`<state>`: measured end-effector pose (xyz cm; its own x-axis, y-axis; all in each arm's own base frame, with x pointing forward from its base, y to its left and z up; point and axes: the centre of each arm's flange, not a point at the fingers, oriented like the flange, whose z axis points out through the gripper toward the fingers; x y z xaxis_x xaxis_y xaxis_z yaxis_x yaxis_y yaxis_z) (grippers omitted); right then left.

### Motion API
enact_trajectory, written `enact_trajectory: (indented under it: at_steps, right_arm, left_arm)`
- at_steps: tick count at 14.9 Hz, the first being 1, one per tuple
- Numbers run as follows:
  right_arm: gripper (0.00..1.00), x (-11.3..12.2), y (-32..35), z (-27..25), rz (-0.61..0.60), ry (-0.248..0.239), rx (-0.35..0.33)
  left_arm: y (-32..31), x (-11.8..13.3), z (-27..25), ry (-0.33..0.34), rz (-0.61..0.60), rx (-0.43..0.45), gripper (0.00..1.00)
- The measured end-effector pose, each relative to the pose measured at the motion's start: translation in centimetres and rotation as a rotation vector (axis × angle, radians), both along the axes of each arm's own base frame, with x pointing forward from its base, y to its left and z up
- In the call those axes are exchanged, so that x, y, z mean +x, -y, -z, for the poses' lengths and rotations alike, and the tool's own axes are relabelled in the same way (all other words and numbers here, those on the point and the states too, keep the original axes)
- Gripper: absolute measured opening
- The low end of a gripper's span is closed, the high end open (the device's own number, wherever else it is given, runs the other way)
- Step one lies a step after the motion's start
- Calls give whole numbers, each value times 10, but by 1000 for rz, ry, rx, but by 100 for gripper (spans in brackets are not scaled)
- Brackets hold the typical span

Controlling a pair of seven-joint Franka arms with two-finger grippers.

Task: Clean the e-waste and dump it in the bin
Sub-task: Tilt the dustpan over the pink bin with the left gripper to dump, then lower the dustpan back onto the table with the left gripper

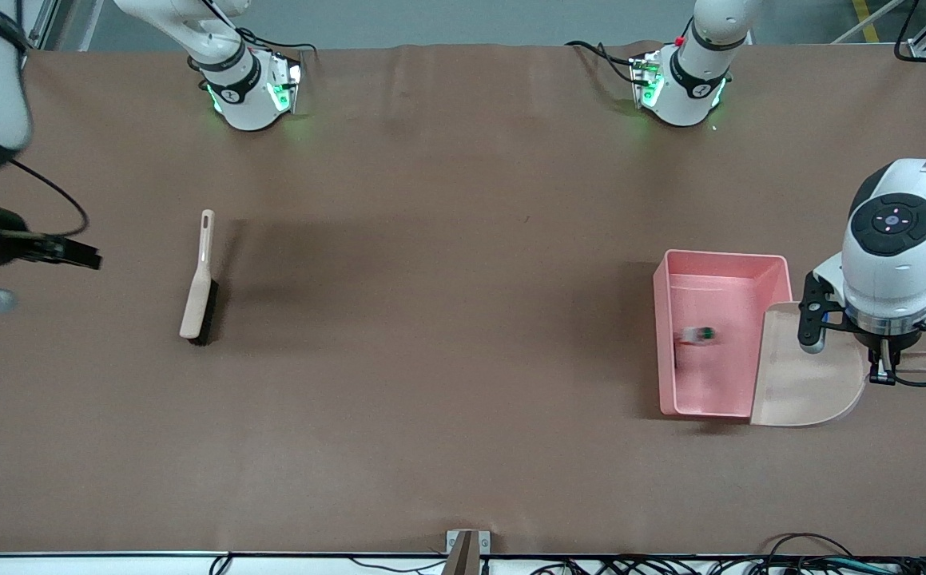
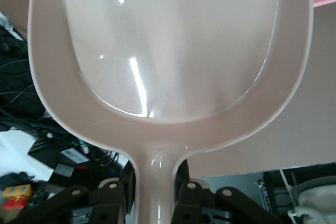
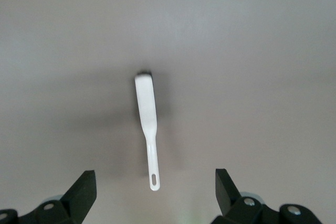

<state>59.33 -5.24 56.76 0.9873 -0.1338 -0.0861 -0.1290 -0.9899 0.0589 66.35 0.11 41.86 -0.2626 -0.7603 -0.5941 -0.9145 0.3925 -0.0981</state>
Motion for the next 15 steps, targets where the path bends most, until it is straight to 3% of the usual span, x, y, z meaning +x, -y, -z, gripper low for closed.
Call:
enact_trajectory:
  at_steps: [3,5,8,12,15]
  right_arm:
    - [100,2,0,-70,3,138,2]
    - [100,1,-5,-88,5,175,47]
    - [100,0,-4,-86,10,157,66]
    - [100,0,8,-82,23,146,66]
    - [100,-1,19,-81,2,142,65]
  left_arm:
    - [28,9,-21,43,33,1,33]
    - [55,14,-31,61,22,-2,33]
    - [96,19,-34,57,-60,-98,33]
    - [139,9,-22,-5,-262,-353,33]
    - [180,-3,-13,-54,-336,-478,33]
